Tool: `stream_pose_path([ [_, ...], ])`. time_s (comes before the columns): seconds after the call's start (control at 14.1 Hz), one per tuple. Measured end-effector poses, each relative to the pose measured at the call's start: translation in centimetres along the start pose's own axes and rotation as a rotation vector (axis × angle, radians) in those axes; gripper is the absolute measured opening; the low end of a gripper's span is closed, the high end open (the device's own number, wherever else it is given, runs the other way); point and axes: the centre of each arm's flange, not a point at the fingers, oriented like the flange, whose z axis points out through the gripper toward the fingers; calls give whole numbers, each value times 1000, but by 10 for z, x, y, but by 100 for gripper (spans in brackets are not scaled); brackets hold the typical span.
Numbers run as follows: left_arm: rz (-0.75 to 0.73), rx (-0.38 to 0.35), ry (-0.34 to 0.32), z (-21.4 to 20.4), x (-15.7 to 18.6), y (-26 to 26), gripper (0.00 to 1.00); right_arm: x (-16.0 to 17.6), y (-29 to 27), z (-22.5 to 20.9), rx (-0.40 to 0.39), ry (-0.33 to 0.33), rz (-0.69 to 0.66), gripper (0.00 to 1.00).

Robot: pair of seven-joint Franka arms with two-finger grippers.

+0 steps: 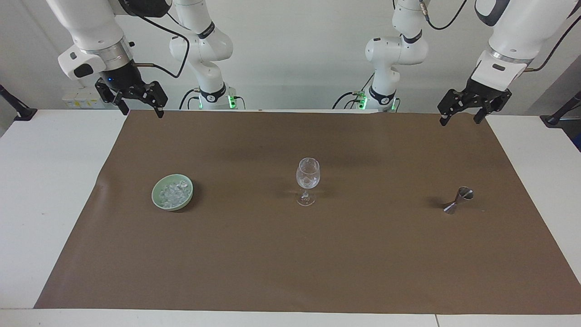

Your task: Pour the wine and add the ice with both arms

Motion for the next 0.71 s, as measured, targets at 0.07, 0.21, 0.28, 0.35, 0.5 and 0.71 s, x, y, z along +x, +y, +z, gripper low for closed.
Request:
stream_pose_path([
  [0.07,2,0,0,0,0,1,100,0,0,0,0,0,0,100],
  [0.21,3,0,0,0,0,1,100,0,0,0,0,0,0,100],
  [0.28,-2,0,0,0,0,-1,100,0,0,0,0,0,0,100],
  [0.35,-8,0,0,0,0,-4,100,0,0,0,0,0,0,100],
  [0.5,-15,0,0,0,1,-9,100,0,0,0,0,0,0,100],
  [0.71,-13,0,0,0,1,-7,100,0,0,0,0,0,0,100],
])
